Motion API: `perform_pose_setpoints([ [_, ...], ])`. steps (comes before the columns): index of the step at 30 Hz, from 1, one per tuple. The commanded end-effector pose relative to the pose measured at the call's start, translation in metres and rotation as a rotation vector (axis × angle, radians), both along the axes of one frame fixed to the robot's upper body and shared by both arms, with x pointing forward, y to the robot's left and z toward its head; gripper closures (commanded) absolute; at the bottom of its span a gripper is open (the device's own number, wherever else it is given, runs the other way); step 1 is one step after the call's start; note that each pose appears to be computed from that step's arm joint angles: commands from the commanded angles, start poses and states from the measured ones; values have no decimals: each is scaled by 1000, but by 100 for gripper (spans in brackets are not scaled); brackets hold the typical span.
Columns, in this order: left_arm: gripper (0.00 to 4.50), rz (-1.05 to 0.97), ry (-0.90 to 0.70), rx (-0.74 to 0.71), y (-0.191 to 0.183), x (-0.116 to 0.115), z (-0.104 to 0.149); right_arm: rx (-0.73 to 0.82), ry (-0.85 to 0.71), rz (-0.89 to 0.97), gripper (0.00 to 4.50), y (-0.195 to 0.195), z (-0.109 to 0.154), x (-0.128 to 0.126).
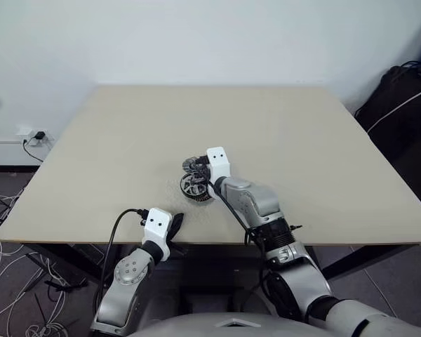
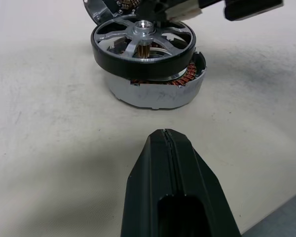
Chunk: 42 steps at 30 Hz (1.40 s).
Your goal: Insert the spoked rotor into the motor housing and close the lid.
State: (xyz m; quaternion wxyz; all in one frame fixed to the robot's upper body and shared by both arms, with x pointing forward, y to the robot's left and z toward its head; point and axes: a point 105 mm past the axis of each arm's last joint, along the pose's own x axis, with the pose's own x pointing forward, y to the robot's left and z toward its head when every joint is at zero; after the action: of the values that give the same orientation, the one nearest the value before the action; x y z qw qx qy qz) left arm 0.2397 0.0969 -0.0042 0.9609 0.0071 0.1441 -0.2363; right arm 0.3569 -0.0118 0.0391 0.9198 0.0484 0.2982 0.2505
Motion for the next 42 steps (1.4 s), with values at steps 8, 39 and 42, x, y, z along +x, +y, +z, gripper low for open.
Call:
perform_pose_setpoints([
  [8,450,-5,-38,-11,-3,4,10,7,-39,9,448,-6,13,1],
  [39,450,2,-27,-5,-1,2,7,-36,-214,82,448,-17,41,-5],
  [42,450,-1,-25,-5,-1,2,6,-40,-204,134,448,-15,41,-12],
])
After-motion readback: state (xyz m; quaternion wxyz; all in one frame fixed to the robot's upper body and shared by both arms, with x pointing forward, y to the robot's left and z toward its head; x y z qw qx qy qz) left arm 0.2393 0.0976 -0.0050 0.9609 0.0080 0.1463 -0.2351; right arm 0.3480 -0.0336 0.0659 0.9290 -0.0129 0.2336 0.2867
